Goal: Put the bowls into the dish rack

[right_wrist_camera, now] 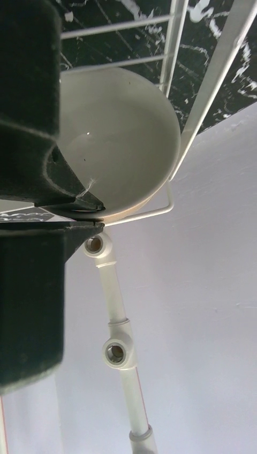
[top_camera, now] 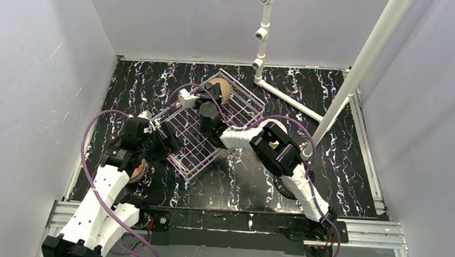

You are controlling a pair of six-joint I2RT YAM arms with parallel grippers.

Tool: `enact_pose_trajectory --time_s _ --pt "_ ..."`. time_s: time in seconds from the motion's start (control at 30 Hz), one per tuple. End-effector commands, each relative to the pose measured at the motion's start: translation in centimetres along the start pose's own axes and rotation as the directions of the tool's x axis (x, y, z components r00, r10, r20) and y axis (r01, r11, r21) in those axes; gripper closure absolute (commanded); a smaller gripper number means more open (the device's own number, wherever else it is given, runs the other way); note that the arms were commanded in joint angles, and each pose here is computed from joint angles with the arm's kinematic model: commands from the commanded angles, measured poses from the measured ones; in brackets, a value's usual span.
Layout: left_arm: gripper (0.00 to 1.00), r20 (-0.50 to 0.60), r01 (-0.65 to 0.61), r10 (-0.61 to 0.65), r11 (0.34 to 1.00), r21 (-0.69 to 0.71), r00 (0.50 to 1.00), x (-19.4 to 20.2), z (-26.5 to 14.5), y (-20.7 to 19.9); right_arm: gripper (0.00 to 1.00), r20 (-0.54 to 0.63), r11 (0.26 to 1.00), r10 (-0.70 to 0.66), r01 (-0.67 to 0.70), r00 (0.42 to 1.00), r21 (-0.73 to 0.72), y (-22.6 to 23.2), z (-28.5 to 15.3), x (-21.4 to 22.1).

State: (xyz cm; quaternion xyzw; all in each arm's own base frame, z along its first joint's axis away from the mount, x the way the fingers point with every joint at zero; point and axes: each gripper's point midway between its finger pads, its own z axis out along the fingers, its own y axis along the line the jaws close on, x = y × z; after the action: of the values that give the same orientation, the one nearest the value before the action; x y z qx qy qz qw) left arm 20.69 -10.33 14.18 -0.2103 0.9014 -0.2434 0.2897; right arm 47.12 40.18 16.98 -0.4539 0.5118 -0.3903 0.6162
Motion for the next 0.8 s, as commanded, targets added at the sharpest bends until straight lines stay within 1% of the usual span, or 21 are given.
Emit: enact_pose_trajectory --time_s 0.0,0.1,0.2,0.47,0.53,0.63,0.7,0.77 --pt "0.17 -0.037 0.01 -0.01 1.0 0.008 0.999 0.7 0.7 0.1 0.81 0.031 0.995 -0.001 0.004 1.0 -0.103 3.0 -1.7 -0.8" --pt "0.17 -0.026 0.016 -0.015 1.0 0.012 1.0 0.6 0.8 0.1 0.76 0.038 0.989 -0.004 0.01 0.999 -0.146 4.1 -2.3 -0.9" --pt "0.17 -0.015 0.02 -0.02 1.0 0.019 1.0 0.5 0.7 0.0 0.58 0.059 0.982 0.015 -0.004 0.998 -0.187 4.7 -3.0 -1.2" --pt "0.15 0.005 -0.001 0.001 1.0 0.006 1.0 0.7 -0.7 0.4 0.47 0.046 0.959 0.116 -0.1 0.992 -0.264 4.1 -3.1 -2.3" --pt "0.15 0.017 -0.011 0.011 1.0 0.001 1.0 0.6 -1.1 0.5 0.39 0.043 0.948 0.156 -0.137 0.987 -0.288 3.7 -3.1 -2.7" --pt "0.14 0.033 -0.027 0.028 1.0 -0.005 0.999 0.2 -1.7 0.4 0.21 0.037 0.925 0.207 -0.183 0.978 -0.334 3.5 -3.3 -3.2" --pt "0.13 0.043 -0.037 0.037 0.999 -0.011 0.998 0.0 -2.0 0.5 0.16 0.023 0.905 0.24 -0.215 0.971 -0.367 3.4 -3.3 -3.4" --pt "0.13 0.043 -0.04 0.041 0.999 -0.017 0.998 0.1 -2.0 0.6 0.14 0.019 0.884 0.265 -0.235 0.964 -0.404 3.4 -3.5 -3.7"
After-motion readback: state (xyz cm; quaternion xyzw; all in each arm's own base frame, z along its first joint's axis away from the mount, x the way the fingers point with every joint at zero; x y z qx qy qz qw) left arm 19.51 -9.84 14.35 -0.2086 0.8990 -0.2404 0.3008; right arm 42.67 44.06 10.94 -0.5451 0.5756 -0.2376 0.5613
